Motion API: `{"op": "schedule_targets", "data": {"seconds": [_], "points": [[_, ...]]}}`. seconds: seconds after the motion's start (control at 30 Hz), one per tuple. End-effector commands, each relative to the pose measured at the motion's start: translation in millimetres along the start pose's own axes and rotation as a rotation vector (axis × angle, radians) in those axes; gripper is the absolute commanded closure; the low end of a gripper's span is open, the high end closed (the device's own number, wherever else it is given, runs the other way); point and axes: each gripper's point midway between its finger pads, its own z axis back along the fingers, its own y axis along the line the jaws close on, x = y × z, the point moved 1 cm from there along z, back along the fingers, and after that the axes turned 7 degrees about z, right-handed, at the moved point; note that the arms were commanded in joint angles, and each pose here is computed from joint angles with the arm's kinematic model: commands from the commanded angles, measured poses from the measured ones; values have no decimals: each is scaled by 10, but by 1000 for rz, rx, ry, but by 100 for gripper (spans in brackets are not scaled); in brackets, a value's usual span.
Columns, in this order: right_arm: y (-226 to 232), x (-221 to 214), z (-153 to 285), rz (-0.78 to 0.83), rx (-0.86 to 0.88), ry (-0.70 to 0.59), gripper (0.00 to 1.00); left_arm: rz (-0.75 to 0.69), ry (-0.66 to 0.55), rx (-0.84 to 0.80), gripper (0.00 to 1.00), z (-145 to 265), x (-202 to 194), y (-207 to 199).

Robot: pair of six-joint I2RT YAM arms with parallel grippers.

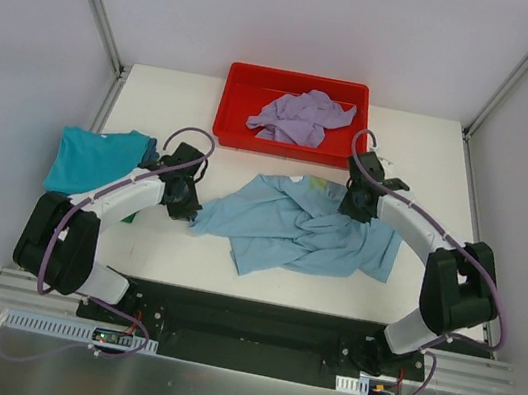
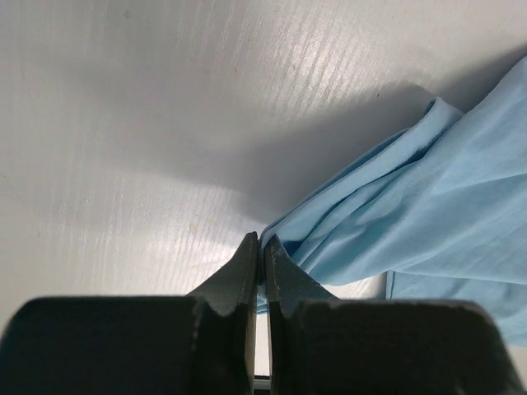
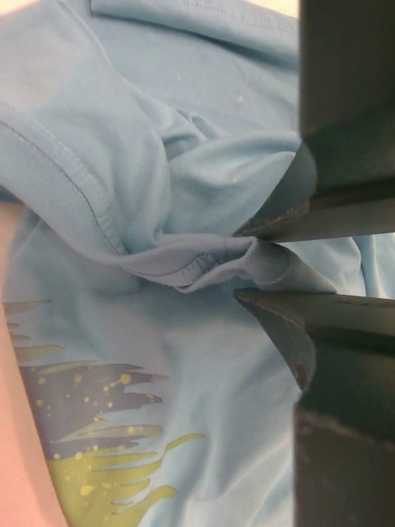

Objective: Fold and stack the t-shirts
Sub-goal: Flatten out the tshirt

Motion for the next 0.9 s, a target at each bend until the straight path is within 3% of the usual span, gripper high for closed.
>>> {"op": "schedule_targets", "data": {"seconds": [0.0, 0.1, 0.3, 0.5, 0.67, 0.87], "points": [[-172, 266, 205, -51, -61, -133, 77, -5, -61, 15, 100, 114, 124, 53], [-275, 305, 292, -33, -80, -162, 100, 0, -67, 19, 100, 129, 138, 65], [-622, 510, 548, -27, -165, -232, 100, 26, -137, 27, 100, 280, 291, 83], [-982, 1000, 1168, -104, -153, -414, 100, 72, -350, -23, 100, 806, 725, -23], [-1202, 1378, 1983, -173, -89, -636, 100, 131, -588, -139, 100, 1595, 1192, -206], [-1331, 1636, 3111, -201, -3, -909, 99, 178, -923, -313, 100, 3035, 1646, -266]]}}
